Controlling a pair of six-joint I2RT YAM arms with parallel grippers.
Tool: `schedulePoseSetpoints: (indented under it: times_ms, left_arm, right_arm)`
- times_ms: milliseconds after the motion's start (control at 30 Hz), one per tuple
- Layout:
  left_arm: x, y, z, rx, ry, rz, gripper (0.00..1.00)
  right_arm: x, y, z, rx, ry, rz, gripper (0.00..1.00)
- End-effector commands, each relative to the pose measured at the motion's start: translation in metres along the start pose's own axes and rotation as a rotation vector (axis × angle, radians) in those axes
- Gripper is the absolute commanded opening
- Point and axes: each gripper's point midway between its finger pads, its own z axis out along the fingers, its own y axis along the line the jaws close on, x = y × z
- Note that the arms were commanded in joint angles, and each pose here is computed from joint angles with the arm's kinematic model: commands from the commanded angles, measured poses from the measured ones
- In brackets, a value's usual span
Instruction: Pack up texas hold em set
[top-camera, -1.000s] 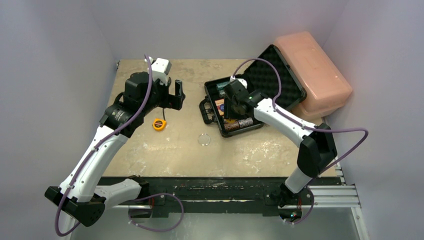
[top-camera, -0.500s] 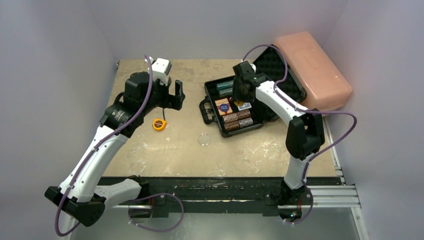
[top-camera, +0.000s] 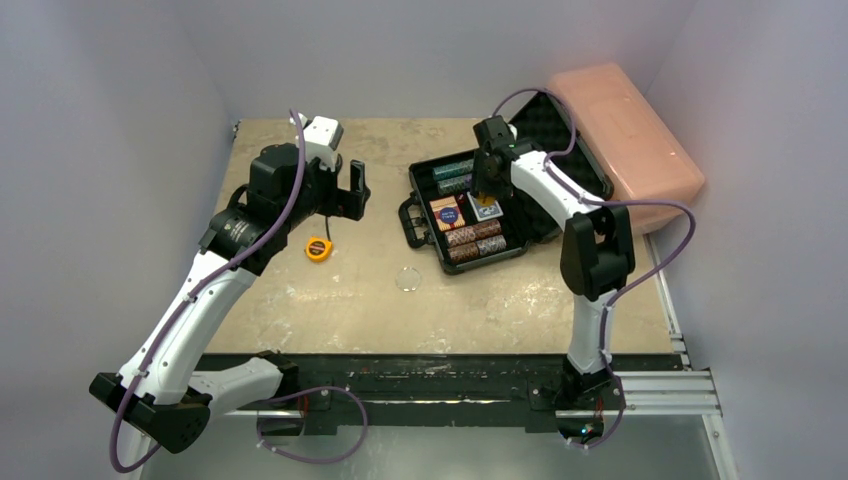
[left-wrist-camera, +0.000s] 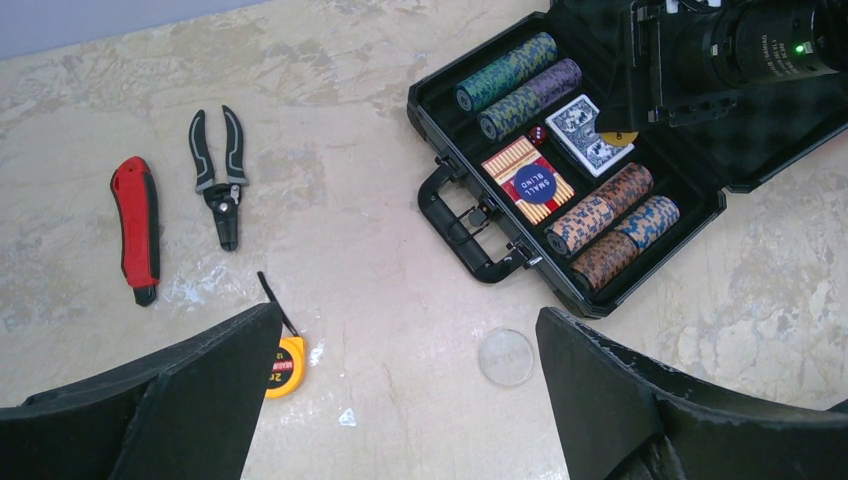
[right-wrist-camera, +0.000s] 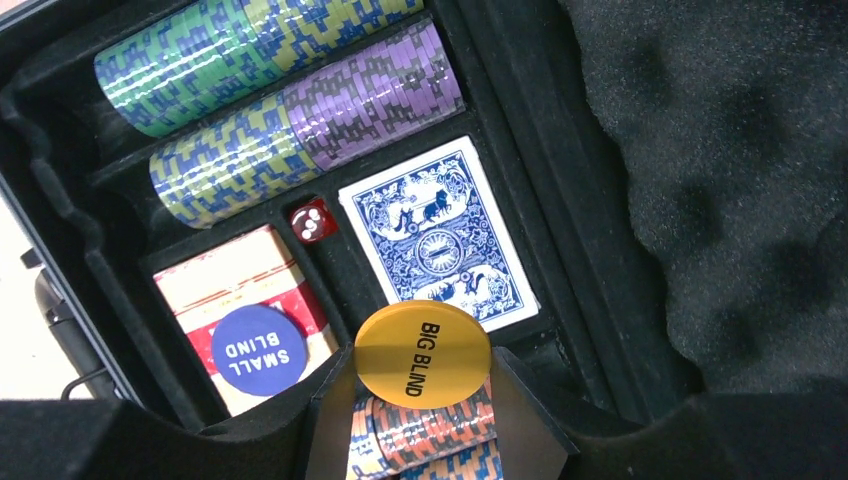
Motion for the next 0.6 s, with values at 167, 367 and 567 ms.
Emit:
schedulePoseSetpoints:
  times_ms: [167, 367, 567]
  left_arm:
    - [-0.02, 0.0, -0.007, -0.001, -0.061, 0.005, 1.0]
    - [-0.02, 0.0, -0.007, 0.001, -0.06, 0.004, 1.0]
    - [-0.019, 0.0, -0.007, 0.002, -0.059, 0.006, 1.0]
  right_arm:
    - [-0.021, 0.003, 0.007, -0.029, -0.03, 0.01, 0.44]
    - [-0.026, 0.004, 0.013, -0.028, -0.029, 0.012, 0.44]
    - [-0.027, 0.003, 0.02, -0.022, -0.023, 0.014, 0.44]
